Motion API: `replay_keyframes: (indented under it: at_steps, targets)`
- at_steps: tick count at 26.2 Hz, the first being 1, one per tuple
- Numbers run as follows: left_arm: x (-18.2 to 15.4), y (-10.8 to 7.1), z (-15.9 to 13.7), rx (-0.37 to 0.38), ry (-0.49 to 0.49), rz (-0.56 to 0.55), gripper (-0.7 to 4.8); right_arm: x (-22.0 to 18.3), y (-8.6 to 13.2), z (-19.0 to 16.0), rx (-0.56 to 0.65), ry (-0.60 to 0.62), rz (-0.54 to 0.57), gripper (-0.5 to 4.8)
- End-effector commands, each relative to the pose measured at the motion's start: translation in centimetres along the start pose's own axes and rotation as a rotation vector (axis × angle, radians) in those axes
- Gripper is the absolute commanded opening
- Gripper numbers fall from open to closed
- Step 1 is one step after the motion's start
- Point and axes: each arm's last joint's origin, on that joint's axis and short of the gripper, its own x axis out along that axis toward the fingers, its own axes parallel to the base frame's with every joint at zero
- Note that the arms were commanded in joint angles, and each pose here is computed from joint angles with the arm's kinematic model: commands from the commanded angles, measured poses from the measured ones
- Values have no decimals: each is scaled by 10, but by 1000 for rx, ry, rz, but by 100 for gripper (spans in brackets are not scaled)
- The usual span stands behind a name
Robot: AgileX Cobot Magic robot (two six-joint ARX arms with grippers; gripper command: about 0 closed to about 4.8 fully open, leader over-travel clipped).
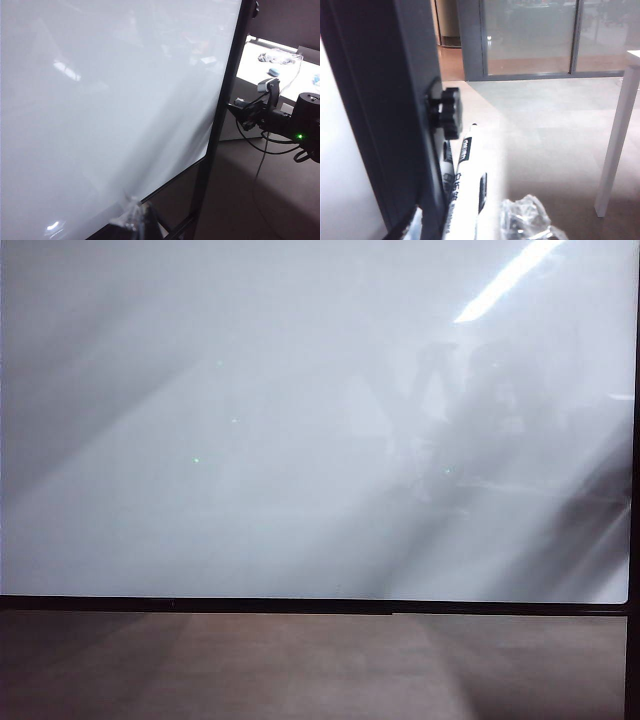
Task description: Reach to the right to find the marker pen, pick it up, and write the number 3 on the whiteboard.
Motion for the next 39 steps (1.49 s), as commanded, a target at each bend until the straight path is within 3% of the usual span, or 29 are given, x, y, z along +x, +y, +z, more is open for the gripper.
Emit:
replay_keyframes:
  at_steps: [1, 29, 35, 39]
  targets:
    - [-1, -1, 2, 7, -14, -7, -5, 1, 1, 4, -8, -17, 4, 198]
    - [-1, -1, 1, 5, -3, -7, -5, 1, 2, 5, -11, -22, 27, 197]
    - [-1, -1, 1, 4, 1, -7, -5, 1, 1, 2, 0, 1, 26, 92]
    - [-1, -1, 1, 4, 1, -7, -5, 1, 1, 2, 0, 0, 26, 95]
